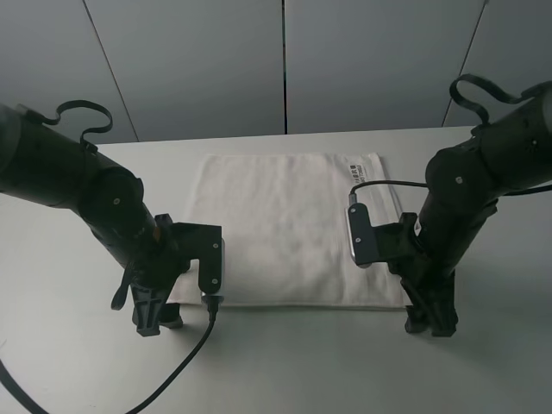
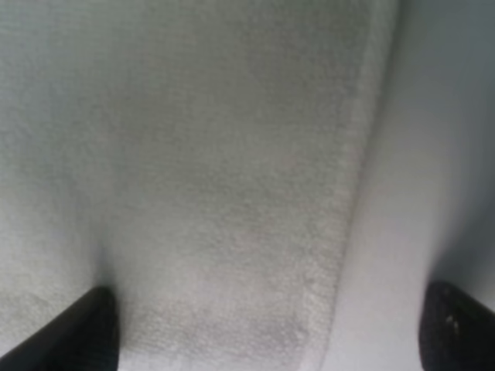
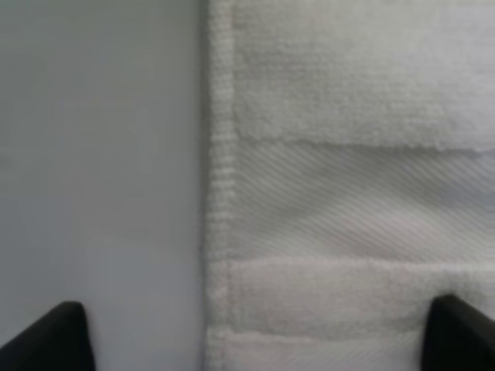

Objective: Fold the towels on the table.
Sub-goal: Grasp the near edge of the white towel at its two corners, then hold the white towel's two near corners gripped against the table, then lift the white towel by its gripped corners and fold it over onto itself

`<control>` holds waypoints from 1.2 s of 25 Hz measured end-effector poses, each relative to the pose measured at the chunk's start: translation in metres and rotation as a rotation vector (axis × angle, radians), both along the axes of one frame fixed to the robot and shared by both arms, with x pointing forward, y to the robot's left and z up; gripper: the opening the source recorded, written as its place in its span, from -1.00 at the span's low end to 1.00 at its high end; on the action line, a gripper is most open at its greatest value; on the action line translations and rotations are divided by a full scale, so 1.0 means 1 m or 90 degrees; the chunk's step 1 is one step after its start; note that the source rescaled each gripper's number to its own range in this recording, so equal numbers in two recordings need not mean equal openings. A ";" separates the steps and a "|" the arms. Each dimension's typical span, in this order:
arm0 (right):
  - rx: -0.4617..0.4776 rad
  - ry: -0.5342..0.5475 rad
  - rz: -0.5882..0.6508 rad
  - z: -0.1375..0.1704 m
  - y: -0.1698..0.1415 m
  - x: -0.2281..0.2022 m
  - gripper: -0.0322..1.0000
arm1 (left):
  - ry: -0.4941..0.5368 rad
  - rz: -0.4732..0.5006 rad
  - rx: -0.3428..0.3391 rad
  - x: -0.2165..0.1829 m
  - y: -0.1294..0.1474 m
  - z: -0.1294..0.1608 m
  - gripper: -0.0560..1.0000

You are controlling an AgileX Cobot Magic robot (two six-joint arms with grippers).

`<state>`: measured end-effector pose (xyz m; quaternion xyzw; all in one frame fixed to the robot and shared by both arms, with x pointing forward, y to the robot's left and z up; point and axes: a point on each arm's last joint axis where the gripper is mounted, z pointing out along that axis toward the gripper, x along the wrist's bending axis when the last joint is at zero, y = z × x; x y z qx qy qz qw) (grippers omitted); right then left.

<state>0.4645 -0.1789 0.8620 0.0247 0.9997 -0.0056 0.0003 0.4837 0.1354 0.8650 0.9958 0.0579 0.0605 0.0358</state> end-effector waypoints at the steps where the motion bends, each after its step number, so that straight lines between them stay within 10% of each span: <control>1: -0.002 -0.004 0.007 0.000 0.000 0.001 0.40 | 0.000 0.000 0.000 0.000 0.000 0.000 1.00; 7: 0.000 -0.023 0.041 0.000 0.009 -0.001 -0.94 | 0.000 0.001 0.000 0.000 0.000 0.000 1.00; 14: 0.000 -0.023 0.034 0.000 0.009 -0.001 -0.94 | 0.003 0.004 -0.001 0.000 0.000 0.000 0.77; 21: 0.001 -0.024 -0.004 0.000 0.009 -0.001 -0.94 | -0.029 -0.001 -0.022 0.004 -0.004 -0.002 -0.83; 30: 0.004 -0.026 -0.051 0.000 0.010 -0.001 -0.94 | -0.042 0.020 -0.018 0.006 -0.004 -0.001 -0.89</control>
